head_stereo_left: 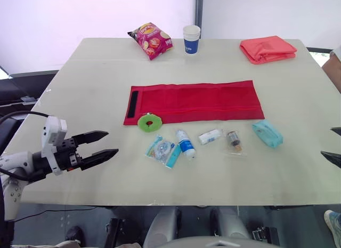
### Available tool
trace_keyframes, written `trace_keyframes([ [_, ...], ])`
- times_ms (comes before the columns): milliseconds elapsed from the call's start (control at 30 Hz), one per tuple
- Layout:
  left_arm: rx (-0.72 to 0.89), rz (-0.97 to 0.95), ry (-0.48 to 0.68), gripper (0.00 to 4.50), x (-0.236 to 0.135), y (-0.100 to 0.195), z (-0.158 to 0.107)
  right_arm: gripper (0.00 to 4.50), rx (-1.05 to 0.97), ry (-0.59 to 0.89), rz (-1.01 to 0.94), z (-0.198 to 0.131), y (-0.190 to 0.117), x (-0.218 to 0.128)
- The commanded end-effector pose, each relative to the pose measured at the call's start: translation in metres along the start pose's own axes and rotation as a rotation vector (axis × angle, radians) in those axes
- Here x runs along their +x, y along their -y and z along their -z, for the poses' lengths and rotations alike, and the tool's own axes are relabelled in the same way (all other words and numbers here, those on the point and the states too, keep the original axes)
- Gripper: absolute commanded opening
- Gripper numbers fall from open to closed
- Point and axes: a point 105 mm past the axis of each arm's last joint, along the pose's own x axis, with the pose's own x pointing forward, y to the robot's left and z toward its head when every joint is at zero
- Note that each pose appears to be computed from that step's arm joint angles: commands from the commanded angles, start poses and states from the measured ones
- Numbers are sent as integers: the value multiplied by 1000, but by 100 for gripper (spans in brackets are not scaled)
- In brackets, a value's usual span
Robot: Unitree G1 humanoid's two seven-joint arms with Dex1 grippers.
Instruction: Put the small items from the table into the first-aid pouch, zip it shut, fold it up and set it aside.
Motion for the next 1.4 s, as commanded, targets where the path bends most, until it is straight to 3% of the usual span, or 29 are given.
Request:
trace_keyframes([
  [33,31,9,7,450,3,2,-6,441,-33,26,-10,-9,-1,0],
  [667,13,22,53,450,15,3,-12,441,-43,82,-14,-21,-3,11],
  [867,-61,-43,87,450,24,-1,-23,441,-73,178,-86,-47,-18,38],
  [933,-92,-73,72,450,27,-3,-25,441,-94,213,-146,-59,-31,52],
  [1033,-116,-110,-40,450,33,-5,-22,441,-118,243,-241,-73,-53,71],
  [1167,-276,-20,-163,450,45,3,-19,441,-151,259,-368,-85,-81,92],
  [1400,-475,117,-196,450,54,35,-7,441,-167,312,-469,-101,-110,109],
])
